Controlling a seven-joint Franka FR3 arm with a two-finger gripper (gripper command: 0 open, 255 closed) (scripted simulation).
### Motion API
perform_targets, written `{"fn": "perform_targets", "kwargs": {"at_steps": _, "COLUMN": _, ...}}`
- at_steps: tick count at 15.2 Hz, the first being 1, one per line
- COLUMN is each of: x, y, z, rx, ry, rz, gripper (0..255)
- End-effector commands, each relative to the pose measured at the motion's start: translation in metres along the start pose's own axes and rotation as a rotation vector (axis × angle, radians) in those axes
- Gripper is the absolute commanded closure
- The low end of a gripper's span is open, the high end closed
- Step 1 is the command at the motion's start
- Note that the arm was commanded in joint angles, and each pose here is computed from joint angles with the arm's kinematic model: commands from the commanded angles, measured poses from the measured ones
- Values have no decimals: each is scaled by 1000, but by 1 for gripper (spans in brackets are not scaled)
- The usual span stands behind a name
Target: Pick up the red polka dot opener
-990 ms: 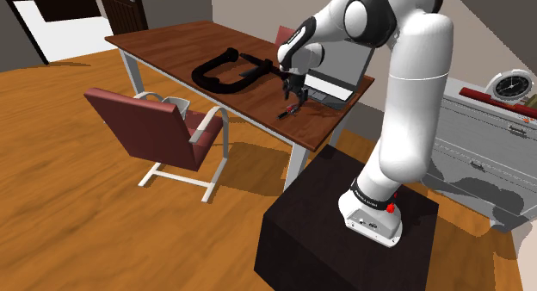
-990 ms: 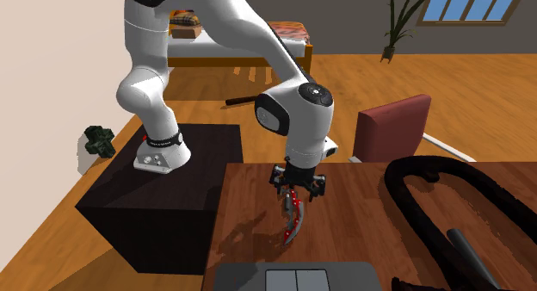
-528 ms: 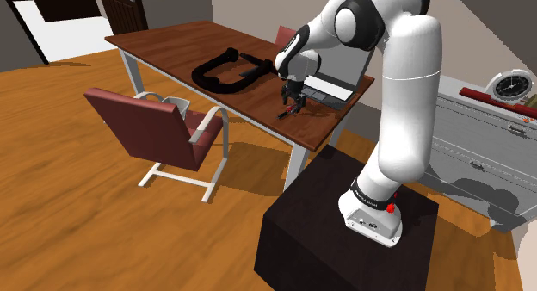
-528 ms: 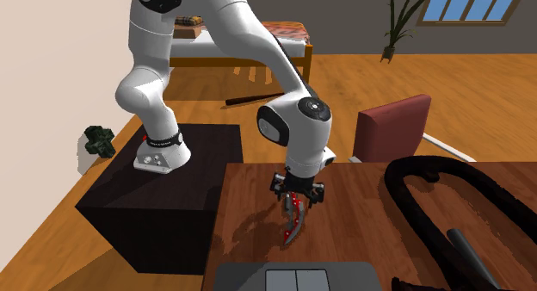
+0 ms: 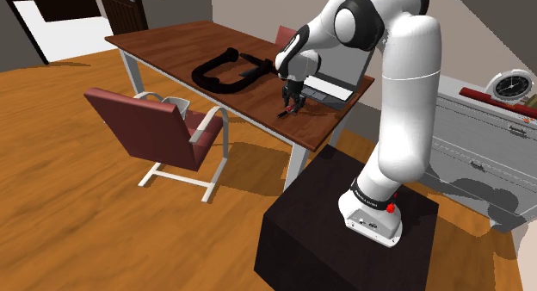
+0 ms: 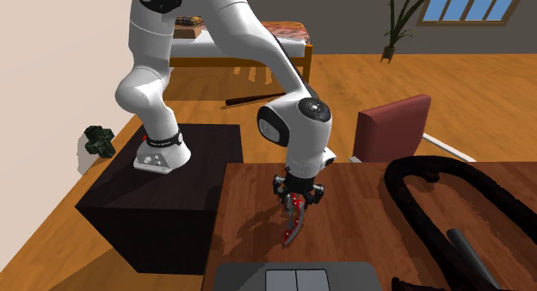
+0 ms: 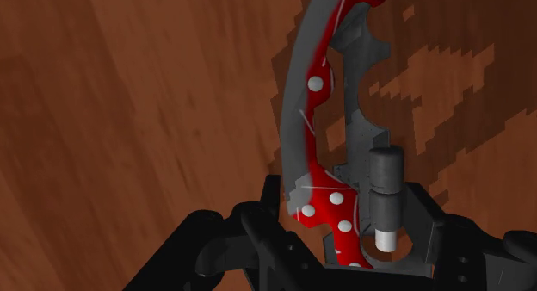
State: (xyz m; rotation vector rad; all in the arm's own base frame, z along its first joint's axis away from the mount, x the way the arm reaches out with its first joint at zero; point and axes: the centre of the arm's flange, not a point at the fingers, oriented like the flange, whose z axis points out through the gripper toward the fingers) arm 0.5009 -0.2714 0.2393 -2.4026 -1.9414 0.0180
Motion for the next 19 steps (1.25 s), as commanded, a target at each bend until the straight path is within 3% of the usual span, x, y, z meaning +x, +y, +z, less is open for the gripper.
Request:
{"fn": "perform_targets", "kwargs": {"at_steps": 1, "x": 0, "y": 0, "z": 2, "rx": 2, "ry": -1, "rz": 0, "gripper": 255}}
{"fn": "perform_targets", "kwargs": {"at_steps": 19, "x": 3, "y": -5, "z": -78, "rx": 2, "ry": -1, "rz": 0, "gripper": 255}}
